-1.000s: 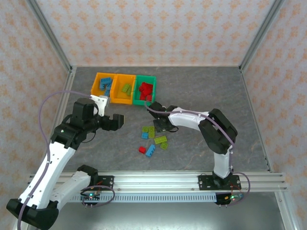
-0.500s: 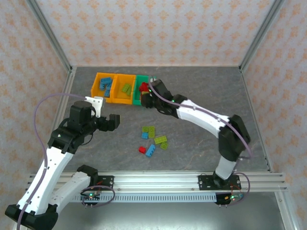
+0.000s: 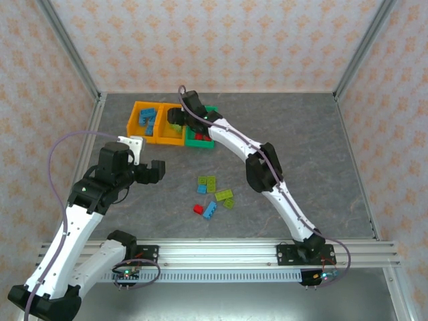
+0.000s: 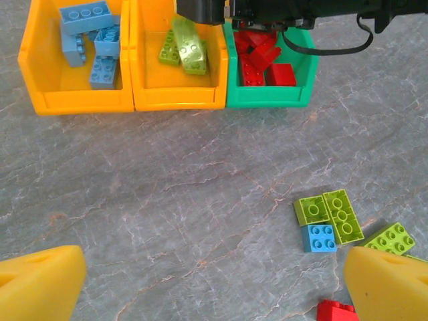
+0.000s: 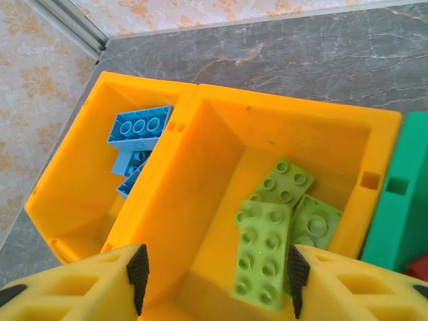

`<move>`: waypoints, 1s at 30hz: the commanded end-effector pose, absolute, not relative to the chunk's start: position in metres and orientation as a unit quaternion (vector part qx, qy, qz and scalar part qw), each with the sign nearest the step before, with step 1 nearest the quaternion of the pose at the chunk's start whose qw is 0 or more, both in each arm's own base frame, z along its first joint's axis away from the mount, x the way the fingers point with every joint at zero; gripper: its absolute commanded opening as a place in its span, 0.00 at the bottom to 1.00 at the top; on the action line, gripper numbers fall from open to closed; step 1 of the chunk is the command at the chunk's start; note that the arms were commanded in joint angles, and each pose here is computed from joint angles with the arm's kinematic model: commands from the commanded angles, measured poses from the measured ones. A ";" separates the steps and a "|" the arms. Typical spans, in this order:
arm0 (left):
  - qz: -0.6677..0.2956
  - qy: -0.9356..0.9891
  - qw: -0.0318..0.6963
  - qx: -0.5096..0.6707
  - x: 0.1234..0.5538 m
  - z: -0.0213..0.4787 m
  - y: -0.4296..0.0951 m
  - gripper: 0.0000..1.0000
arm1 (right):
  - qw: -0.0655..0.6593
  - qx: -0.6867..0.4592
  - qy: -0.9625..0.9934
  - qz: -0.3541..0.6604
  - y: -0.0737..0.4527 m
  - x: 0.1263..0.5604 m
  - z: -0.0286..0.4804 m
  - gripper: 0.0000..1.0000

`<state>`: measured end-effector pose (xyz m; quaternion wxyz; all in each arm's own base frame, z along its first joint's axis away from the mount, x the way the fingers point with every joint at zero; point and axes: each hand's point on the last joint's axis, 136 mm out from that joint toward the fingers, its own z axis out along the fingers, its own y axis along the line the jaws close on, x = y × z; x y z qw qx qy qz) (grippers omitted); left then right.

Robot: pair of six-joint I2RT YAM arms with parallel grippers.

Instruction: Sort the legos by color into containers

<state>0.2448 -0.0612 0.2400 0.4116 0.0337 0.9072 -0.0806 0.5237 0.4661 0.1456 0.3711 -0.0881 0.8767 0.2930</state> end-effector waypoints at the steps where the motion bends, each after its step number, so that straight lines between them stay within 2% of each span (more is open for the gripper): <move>1: -0.060 0.914 0.399 0.030 0.242 0.231 -0.053 0.99 | 0.372 -0.104 0.874 0.295 0.460 0.511 0.190 0.60; 6: -0.059 0.917 0.393 0.026 0.241 0.229 -0.052 0.99 | 0.350 -0.123 0.885 0.281 0.431 0.473 0.222 0.60; 11: -0.060 0.917 0.393 0.023 0.241 0.229 -0.052 0.99 | 0.326 -0.103 0.901 0.268 0.373 0.403 0.231 0.60; 16: -0.059 0.920 0.387 0.027 0.242 0.227 -0.053 1.00 | 0.295 -0.054 0.919 0.255 0.322 0.336 0.194 0.61; 21: -0.060 0.925 0.373 0.033 0.245 0.220 -0.055 1.00 | 0.235 -0.061 0.947 0.208 0.308 0.286 0.140 0.62; 24: -0.063 0.926 0.370 0.035 0.246 0.219 -0.057 1.00 | 0.213 -0.087 0.956 0.181 0.312 0.273 0.114 0.63; 30: -0.057 0.928 0.367 0.033 0.244 0.218 -0.055 1.00 | 0.180 -0.115 0.964 0.160 0.324 0.275 0.075 0.62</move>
